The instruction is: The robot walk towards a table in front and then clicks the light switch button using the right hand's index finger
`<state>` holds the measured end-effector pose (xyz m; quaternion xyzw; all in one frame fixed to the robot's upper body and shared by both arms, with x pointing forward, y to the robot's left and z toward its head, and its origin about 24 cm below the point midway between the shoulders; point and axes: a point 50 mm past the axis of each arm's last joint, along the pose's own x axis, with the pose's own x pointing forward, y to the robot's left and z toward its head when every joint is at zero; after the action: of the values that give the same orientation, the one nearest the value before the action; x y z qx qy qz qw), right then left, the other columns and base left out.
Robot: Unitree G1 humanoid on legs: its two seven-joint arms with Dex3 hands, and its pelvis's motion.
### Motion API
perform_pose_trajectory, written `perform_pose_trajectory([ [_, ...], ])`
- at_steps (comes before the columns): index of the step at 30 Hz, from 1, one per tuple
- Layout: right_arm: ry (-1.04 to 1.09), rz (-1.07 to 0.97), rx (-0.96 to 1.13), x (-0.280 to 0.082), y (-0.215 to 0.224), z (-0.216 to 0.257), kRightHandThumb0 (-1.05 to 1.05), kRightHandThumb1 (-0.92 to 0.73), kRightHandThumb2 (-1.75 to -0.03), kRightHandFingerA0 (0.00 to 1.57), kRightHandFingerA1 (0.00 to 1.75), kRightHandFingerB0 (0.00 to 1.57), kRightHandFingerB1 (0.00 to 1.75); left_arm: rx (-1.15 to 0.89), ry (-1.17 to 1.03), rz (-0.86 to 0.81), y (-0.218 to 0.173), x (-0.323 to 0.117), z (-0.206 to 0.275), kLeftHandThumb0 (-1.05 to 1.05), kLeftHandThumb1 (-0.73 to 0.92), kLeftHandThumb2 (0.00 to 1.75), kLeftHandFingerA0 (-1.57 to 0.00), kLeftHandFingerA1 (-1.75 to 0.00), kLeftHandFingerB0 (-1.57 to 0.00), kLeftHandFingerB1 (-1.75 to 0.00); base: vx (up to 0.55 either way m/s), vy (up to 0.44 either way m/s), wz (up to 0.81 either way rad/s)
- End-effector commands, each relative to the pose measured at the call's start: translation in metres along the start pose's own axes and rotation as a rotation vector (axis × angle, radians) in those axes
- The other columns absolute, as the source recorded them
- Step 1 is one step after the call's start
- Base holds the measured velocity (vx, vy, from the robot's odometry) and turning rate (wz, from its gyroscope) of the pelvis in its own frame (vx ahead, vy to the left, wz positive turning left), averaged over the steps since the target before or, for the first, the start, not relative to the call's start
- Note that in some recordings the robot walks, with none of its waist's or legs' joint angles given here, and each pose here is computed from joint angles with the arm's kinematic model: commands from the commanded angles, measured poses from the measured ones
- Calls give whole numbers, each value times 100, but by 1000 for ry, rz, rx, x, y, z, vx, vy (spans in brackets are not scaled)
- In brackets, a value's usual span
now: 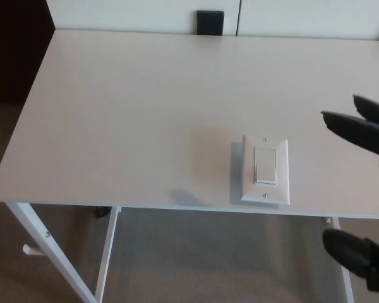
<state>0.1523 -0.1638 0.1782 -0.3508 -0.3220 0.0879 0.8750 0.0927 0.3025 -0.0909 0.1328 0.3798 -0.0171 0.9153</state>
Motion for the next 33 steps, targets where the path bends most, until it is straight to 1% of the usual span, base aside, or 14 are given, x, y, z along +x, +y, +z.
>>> perform_pose_trajectory([
  [1,196,103,-504,37,9,-50,-74,-64,-61,0,28,18,41,30,-16,15,10,-3,6,-29,60,58,-47,-42,-35,-34,0,0,0],
  [2,225,129,-519,38,13,-56,-80,-49,-87,0,32,14,46,44,-14,9,10,-4,5,-30,60,58,-47,-41,-34,-34,0,0,0],
  [4,255,156,-537,39,16,-62,-80,-48,-87,0,31,14,44,50,-14,5,9,-5,5,-30,60,58,-46,-41,-35,-34,0,0,0],
  [5,280,179,-551,39,18,-66,-71,-61,-59,0,26,14,34,38,-14,4,9,-4,5,-29,60,58,-45,-42,-35,-34,0,0,0],
  [11,369,272,-609,35,31,-81,-67,-56,-60,0,27,14,34,45,-15,5,11,-4,8,-31,60,58,-46,-42,-35,-34,0,0,0],
  [13,394,316,-639,34,39,-88,-80,-47,-83,0,27,9,36,46,-17,3,11,-4,8,-32,60,58,-47,-43,-35,-34,0,0,0],
  [20,438,406,-689,37,55,-101,-76,-46,-85,0,29,9,35,56,-42,9,13,0,15,-30,60,58,-45,-43,-34,-35,0,0,0],
  [23,465,433,-685,35,59,-104,-75,-46,-84,0,25,8,34,54,-39,5,12,-1,14,-31,60,58,-45,-43,-34,-35,0,0,0],
  [24,484,459,-682,33,64,-108,-71,-58,-58,0,19,8,28,49,-29,7,13,0,14,-30,60,58,-45,-41,-34,-34,0,0,0],
  [27,504,478,-677,30,70,-114,-68,-56,-61,0,18,9,28,57,-38,10,13,1,14,-31,61,58,-46,-43,-35,-34,0,0,0],
  [30,522,512,-699,23,79,-119,-76,-46,-83,0,24,12,34,50,-36,8,12,2,15,-31,61,58,-45,-42,-34,-34,0,0,0],
  [31,524,518,-699,22,81,-119,-70,-56,-58,0,27,11,29,46,-35,7,12,1,14,-31,60,58,-46,-42,-34,-34,0,0,0],
  [32,522,528,-708,19,87,-120,-69,-56,-58,0,26,14,29,48,-38,8,13,-1,14,-31,60,58,-47,-43,-35,-35,0,0,0],
  [33,513,544,-721,16,91,-121,-76,-46,-82,0,27,11,36,53,-36,5,13,-1,14,-32,61,58,-47,-42,-35,-34,0,0,0],
])
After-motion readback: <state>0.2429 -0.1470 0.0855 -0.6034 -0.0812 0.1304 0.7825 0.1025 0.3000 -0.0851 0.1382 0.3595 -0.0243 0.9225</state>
